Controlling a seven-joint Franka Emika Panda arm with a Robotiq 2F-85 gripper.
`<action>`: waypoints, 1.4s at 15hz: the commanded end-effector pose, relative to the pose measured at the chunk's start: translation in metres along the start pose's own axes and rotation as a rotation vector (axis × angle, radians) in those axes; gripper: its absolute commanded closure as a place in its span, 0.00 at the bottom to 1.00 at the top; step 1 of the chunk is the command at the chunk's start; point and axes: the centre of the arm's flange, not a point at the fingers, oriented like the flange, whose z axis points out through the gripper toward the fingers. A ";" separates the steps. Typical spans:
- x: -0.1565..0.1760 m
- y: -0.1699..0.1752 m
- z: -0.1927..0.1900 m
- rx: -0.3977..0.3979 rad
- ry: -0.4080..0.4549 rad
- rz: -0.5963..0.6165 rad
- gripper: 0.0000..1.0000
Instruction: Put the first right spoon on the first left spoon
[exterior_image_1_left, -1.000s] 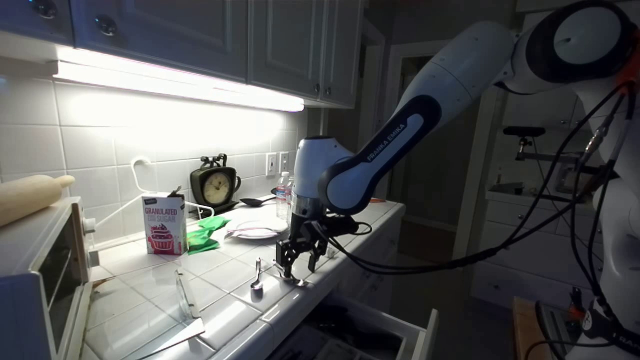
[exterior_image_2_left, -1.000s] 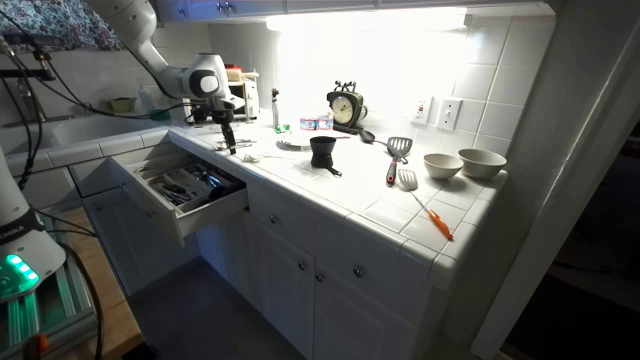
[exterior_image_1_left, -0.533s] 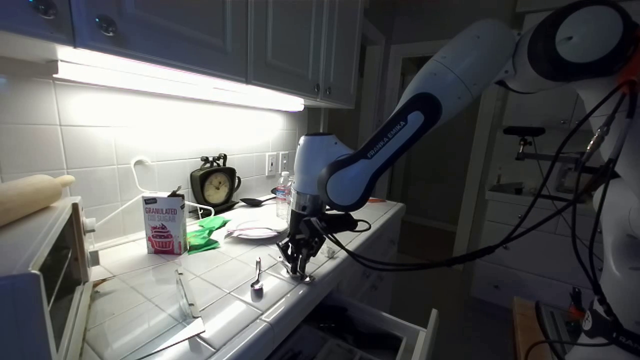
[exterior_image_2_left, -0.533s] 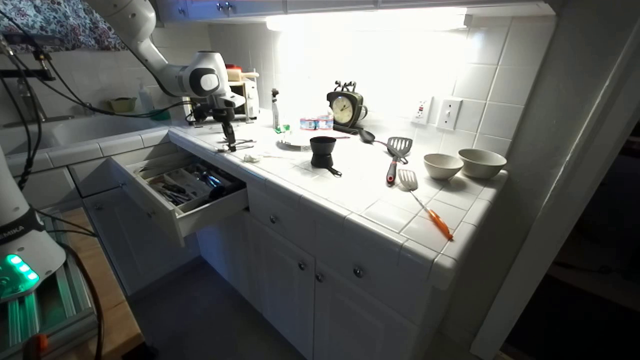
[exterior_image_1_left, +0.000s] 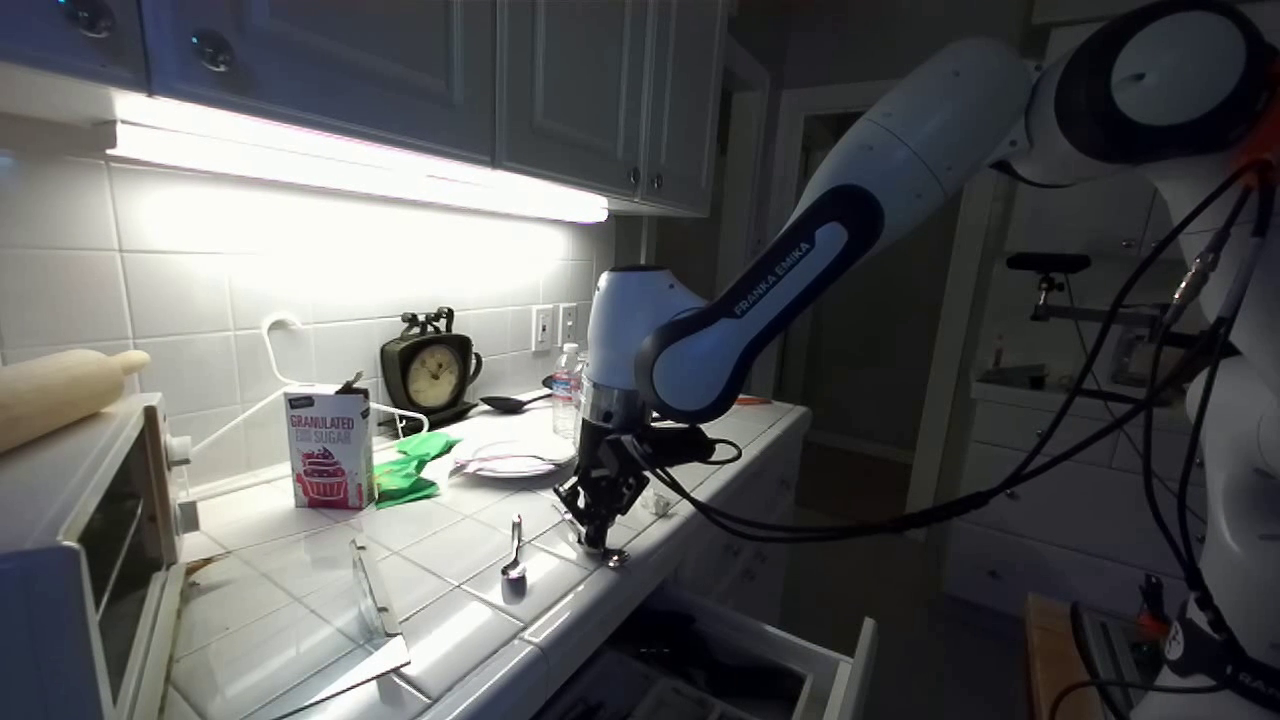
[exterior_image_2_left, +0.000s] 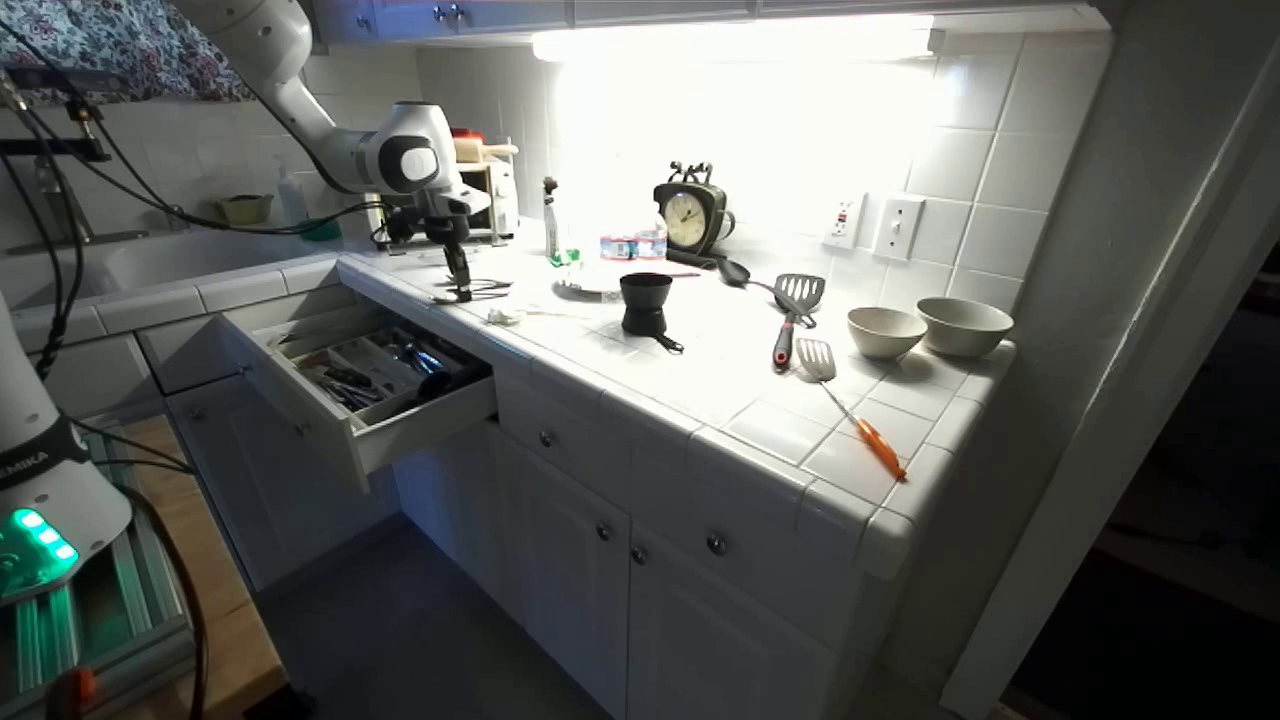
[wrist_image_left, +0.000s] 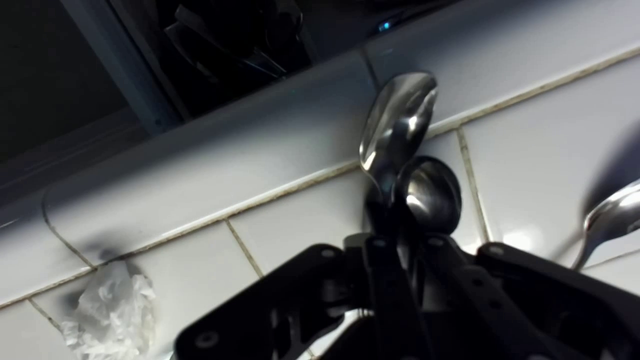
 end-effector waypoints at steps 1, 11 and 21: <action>0.002 0.001 -0.003 0.008 -0.010 0.023 0.98; 0.005 0.005 -0.012 0.016 -0.002 0.038 0.98; 0.011 0.006 -0.032 0.050 0.014 0.075 0.98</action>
